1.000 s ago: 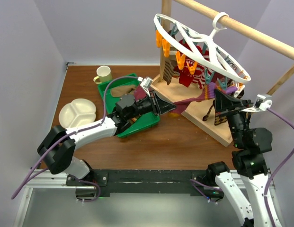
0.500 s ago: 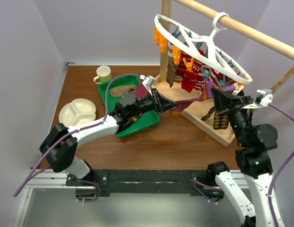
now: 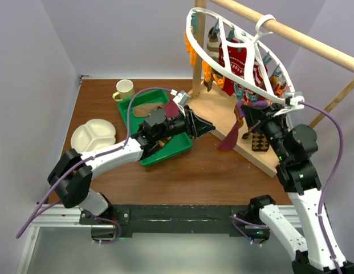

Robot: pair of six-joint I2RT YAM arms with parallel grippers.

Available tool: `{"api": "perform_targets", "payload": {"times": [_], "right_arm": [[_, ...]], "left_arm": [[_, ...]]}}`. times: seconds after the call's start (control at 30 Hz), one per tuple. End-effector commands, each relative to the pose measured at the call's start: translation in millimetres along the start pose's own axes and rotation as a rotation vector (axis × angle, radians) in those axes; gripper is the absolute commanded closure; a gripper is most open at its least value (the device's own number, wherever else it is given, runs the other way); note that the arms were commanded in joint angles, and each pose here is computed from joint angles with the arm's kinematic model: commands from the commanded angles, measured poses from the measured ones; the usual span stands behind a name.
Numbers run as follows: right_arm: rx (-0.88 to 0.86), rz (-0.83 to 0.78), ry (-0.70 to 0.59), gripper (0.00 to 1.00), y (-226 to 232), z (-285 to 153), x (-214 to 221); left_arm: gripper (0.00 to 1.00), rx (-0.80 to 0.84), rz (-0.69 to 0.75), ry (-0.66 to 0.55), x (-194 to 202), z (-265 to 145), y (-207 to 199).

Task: Remove the socks clipped to the hanger
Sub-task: Remove the sock from the hanger.

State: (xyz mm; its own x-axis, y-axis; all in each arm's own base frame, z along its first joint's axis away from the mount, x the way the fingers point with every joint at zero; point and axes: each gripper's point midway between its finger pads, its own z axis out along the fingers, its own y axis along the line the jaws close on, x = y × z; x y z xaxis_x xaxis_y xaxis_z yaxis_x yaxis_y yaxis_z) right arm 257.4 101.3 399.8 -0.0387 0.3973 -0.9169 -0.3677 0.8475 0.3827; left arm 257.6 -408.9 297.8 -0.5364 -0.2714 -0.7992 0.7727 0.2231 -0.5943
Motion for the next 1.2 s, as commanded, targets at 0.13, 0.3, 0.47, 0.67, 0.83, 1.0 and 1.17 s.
{"api": "perform_targets", "payload": {"times": [0.13,0.3,0.47,0.67,0.83,1.0,1.17], "right_arm": [[-0.03,0.01,0.075,1.0,6.6,15.3,5.1],[-0.027,0.015,0.097,1.0,5.7,20.8,8.3],[-0.019,0.019,0.11,1.0,3.6,24.6,11.5],[-0.013,0.024,0.113,1.0,3.3,26.1,11.1],[-0.006,0.028,0.118,1.0,2.2,26.7,11.8],[0.016,0.029,0.122,1.0,-1.9,27.0,12.8],[0.024,0.029,0.125,1.0,-3.7,27.3,14.1]], "left_arm": [[0.5,0.041,0.196,-0.064,-35.2,1.2,-21.1],[0.36,0.055,0.27,-0.074,-35.6,21.1,-35.8],[0.27,-0.014,0.277,-0.133,-39.6,40.6,-33.1],[0.23,-0.128,0.281,-0.176,-38.6,58.1,-20.3],[0.21,-0.181,0.282,-0.212,-35.4,68.6,-7.2],[0.21,-0.148,0.269,-0.196,-24.1,84.2,-13.1],[0.21,-0.127,0.254,-0.209,-18.1,90.9,-13.0]]}}
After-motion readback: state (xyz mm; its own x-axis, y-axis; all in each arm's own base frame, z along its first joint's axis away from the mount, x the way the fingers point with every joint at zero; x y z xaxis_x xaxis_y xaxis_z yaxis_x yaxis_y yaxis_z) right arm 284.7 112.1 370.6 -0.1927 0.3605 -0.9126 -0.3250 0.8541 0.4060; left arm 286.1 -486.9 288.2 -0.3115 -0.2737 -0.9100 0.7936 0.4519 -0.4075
